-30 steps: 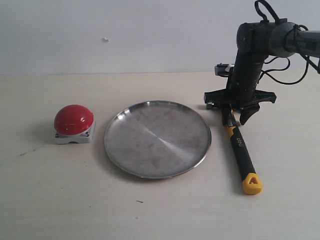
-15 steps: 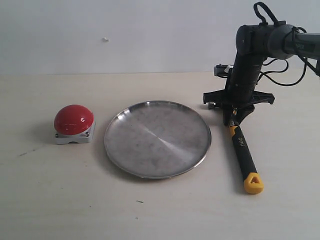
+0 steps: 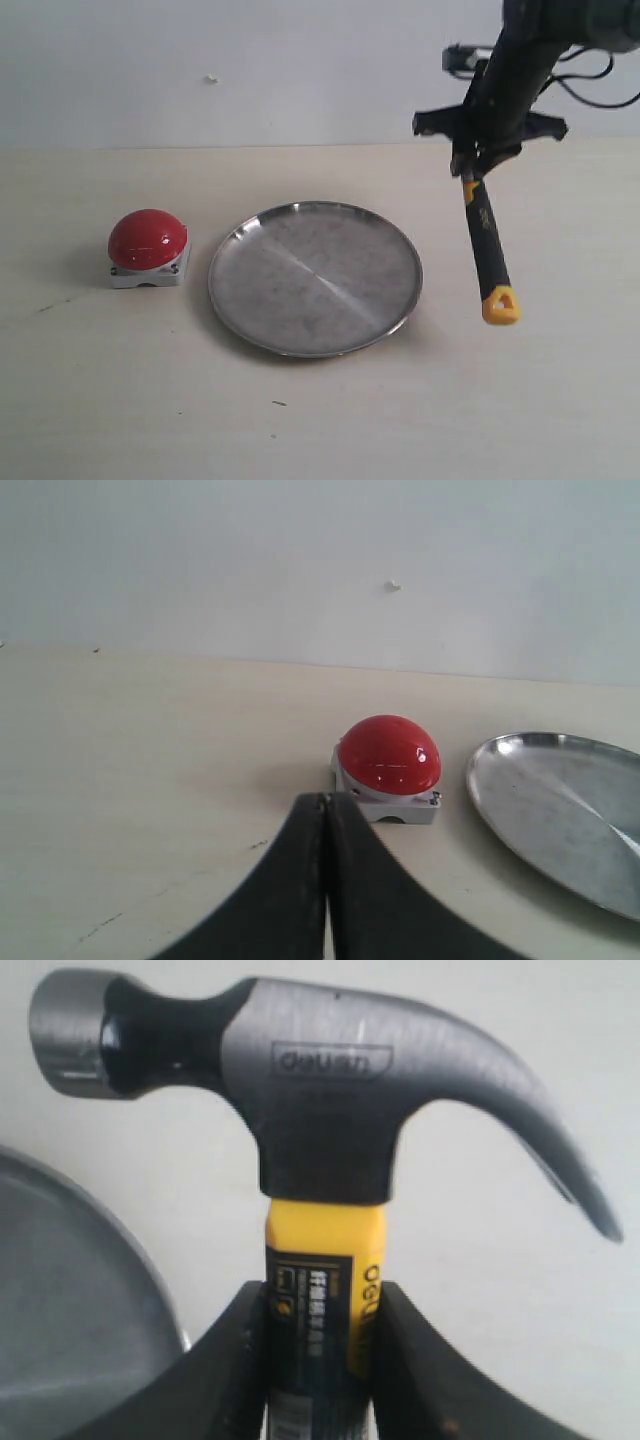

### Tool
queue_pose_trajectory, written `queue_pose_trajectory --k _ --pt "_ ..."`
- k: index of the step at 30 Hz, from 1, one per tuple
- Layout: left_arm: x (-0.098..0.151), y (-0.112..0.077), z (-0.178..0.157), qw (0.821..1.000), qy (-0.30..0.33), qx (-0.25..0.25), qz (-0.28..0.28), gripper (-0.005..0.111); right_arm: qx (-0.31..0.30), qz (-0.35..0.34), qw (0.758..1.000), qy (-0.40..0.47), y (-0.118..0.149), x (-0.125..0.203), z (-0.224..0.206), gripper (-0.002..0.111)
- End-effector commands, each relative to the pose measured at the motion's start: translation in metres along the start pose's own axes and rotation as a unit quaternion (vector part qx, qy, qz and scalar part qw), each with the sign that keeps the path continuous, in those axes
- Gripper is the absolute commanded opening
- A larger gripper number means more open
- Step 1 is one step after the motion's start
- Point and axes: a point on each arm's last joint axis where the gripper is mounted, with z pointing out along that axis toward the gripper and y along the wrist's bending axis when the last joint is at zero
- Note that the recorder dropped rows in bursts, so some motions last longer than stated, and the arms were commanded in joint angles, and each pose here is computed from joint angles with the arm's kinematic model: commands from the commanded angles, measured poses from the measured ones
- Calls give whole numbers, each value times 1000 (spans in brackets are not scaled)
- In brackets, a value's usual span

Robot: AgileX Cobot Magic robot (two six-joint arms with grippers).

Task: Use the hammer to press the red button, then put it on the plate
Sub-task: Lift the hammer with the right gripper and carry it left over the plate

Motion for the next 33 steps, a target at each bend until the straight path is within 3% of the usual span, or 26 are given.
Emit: queue_pose_trajectory --k 1,5,9,14,17,18,21,23,24,26,29,31,33 --pt "-1 0 -1 1000 -4 2 -1 0 -17 -19 991 -129 0 0 -83 0" --pt "-1 0 -1 1000 -4 2 -1 0 -37 -41 976 -208 3 26 -139 0" --pt "-1 0 -1 1000 -4 2 -1 0 -50 -103 966 -233 22 63 -170 0" --pt "-1 0 -1 1000 -4 2 -1 0 -108 -126 941 -294 51 106 -187 0" --pt "-8 -2 -1 999 -42 11 -3 0 -181 -112 913 -348 74 140 -177 0" --pt "-10 -2 -1 998 -53 15 -26 0 -194 -108 908 -356 78 145 -171 0" --pt "-13 -3 -2 982 -69 31 -171 0 -233 -111 890 -377 94 159 -157 0" --pt "-16 -4 -2 971 -80 40 -221 0 -258 -116 878 -386 107 166 -152 0" --pt "-24 -5 -4 962 -122 59 -238 0 -274 -127 871 -387 120 170 -148 0" --pt "-37 -7 -3 954 -177 85 -229 0 -290 -136 862 -392 136 170 -143 0" --pt "-48 -17 11 963 -160 114 -186 0 -288 -139 869 -379 150 160 -135 0" --pt "-61 -33 32 968 -115 173 -141 0 -283 -141 874 -369 155 155 -131 0" --pt "-70 -54 76 962 -19 251 -104 3 -284 -138 874 -370 157 153 -133 0"
